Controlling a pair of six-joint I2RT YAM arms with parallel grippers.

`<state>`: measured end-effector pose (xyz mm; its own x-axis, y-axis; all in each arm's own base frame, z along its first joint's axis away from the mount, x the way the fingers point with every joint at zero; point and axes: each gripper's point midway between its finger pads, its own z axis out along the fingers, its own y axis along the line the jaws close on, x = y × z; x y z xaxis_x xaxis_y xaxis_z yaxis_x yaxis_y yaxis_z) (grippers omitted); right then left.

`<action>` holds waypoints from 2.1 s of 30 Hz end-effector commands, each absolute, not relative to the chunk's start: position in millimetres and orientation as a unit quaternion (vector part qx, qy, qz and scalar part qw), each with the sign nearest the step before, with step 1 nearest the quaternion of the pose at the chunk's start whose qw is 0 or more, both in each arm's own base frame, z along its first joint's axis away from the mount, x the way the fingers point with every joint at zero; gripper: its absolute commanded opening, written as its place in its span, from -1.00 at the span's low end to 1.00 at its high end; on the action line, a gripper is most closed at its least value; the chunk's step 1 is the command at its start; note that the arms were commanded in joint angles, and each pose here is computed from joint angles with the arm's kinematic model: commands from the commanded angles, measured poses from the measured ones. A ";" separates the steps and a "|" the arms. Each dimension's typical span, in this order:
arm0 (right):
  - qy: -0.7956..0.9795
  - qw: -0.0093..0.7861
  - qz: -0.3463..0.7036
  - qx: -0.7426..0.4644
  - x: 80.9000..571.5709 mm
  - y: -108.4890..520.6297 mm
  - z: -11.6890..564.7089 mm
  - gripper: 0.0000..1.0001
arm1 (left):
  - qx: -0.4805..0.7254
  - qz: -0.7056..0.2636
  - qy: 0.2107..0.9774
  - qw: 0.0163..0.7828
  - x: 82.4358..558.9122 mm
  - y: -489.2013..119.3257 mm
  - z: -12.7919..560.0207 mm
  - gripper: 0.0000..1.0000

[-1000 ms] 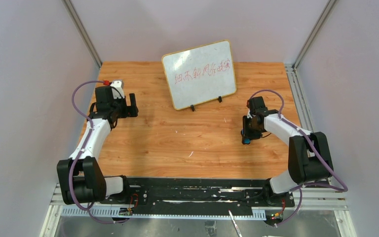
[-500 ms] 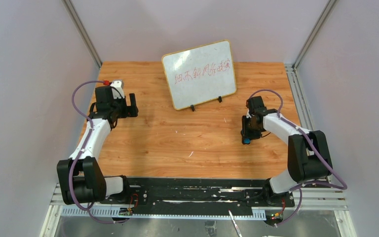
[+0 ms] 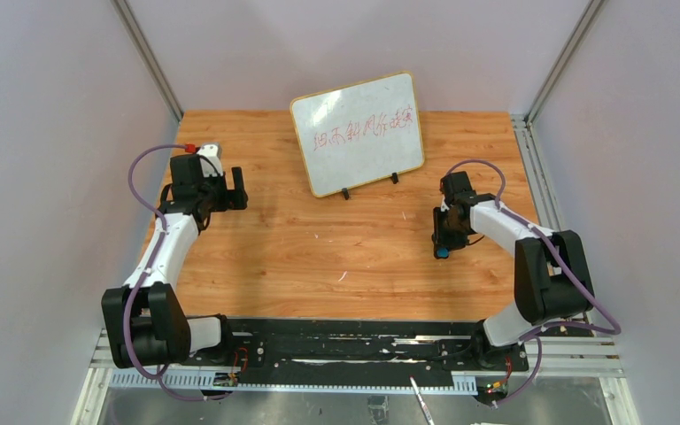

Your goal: Erase the whiteboard

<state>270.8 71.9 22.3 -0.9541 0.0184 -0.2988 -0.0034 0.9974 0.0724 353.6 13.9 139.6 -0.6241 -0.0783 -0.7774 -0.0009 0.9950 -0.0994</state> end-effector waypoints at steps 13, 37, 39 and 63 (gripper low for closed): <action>0.981 0.183 0.051 -0.023 278.9 84.8 46.7 -0.99 | -0.015 -0.075 0.884 0.461 368.3 3.7 163.8 0.96; 0.937 0.324 0.118 -0.050 313.8 107.3 171.6 -0.99 | 0.080 -0.281 0.816 0.498 473.8 -59.6 241.7 0.15; 0.937 0.327 0.116 -0.049 314.2 106.2 177.1 -0.99 | 0.093 -0.309 0.805 0.499 486.6 -67.5 251.0 0.26; 0.934 0.343 0.100 -0.013 300.8 94.0 200.9 -0.99 | 0.126 -0.409 0.762 0.485 548.4 -143.0 247.2 0.14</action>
<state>305.4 96.0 188.3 -0.7760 0.0419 -0.6293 -0.1041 0.9756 0.1933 540.8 -141.0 236.6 -0.5281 -0.1972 -0.8260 0.5581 0.6526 -0.5125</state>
